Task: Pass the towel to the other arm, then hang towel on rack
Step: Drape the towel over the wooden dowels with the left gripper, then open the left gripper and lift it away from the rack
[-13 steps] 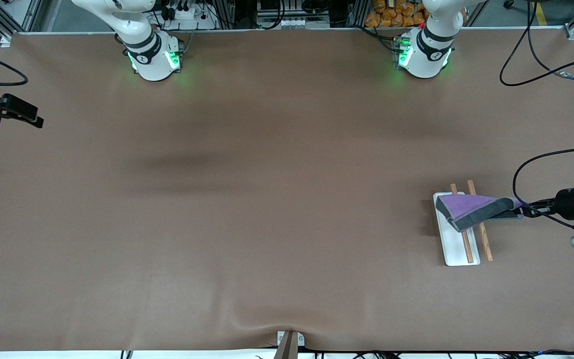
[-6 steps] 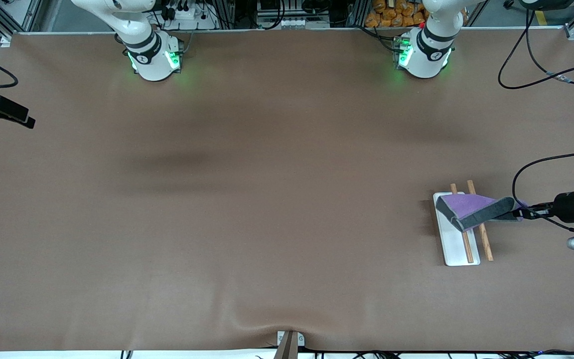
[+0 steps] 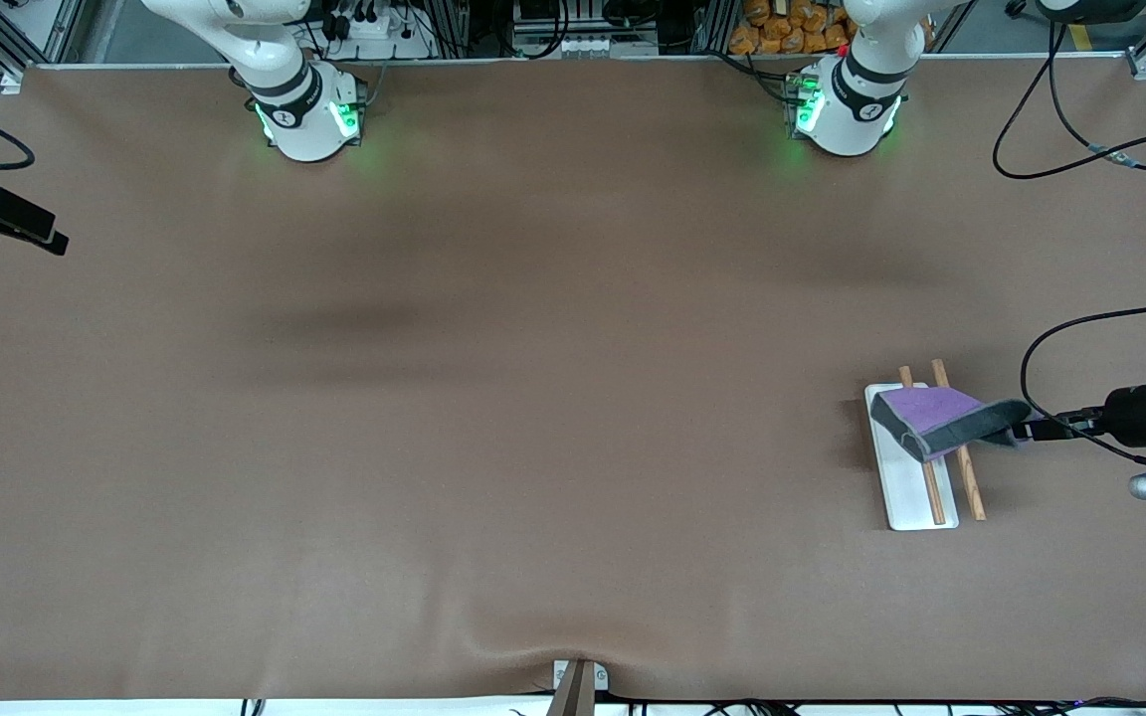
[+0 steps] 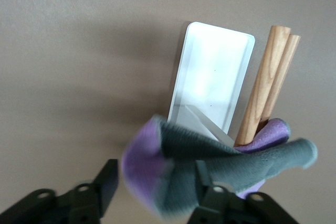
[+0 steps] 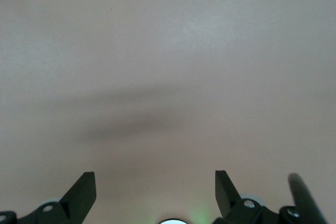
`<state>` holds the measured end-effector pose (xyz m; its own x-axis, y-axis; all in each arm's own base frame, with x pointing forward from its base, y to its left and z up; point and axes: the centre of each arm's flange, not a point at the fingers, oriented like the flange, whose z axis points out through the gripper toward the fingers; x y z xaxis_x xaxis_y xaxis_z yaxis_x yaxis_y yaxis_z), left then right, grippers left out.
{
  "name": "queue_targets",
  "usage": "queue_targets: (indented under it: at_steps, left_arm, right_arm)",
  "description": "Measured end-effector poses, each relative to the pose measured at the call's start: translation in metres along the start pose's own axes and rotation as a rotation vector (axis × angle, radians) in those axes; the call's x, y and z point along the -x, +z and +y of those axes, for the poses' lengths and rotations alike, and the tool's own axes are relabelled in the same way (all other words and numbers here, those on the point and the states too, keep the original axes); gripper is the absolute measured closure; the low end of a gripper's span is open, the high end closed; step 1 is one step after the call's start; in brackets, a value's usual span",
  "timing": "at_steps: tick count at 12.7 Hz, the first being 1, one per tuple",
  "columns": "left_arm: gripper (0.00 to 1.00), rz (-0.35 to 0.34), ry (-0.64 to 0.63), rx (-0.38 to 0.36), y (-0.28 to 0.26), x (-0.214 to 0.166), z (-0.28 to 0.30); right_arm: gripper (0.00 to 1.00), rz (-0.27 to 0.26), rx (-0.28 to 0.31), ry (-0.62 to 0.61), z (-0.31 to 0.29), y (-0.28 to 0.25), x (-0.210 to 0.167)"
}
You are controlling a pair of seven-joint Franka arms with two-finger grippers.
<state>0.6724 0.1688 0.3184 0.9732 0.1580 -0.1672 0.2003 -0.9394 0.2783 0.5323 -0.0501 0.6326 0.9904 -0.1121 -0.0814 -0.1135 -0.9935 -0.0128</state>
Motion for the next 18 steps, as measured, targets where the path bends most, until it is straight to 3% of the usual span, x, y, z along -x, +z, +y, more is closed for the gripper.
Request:
queue_targets:
  at_steps: [2, 3, 6, 9, 13, 15, 18]
  left_arm:
    - [0.03, 0.013, 0.016, -0.001, -0.004, -0.001, -0.003]
    - [0.00, 0.027, 0.021, -0.002, -0.010, -0.002, -0.001]
    - [0.00, 0.072, 0.054, -0.007, -0.044, 0.002, 0.022]
    - [0.00, 0.067, 0.053, -0.011, -0.080, 0.020, 0.052]
    - [0.00, 0.065, 0.012, -0.119, -0.128, 0.061, 0.143]
    - [0.00, 0.062, 0.006, -0.144, -0.144, 0.084, 0.185]
    - [0.00, 0.063, 0.019, -0.154, -0.166, 0.106, 0.202]
  right_arm:
    - [0.00, 0.000, 0.000, 0.001, 0.001, 0.000, 0.000]
    - [0.00, 0.000, 0.000, 0.001, 0.001, 0.000, 0.000]
    - [0.00, 0.000, 0.000, 0.001, 0.001, 0.000, 0.000]
    - [0.00, 0.000, 0.000, -0.003, -0.002, 0.000, 0.000]
    - [0.00, 0.002, 0.000, -0.006, -0.003, -0.001, 0.000]
    - [0.00, 0.003, 0.000, -0.007, -0.004, -0.001, 0.000]
    - [0.00, 0.010, 0.000, -0.007, -0.004, -0.004, 0.000]
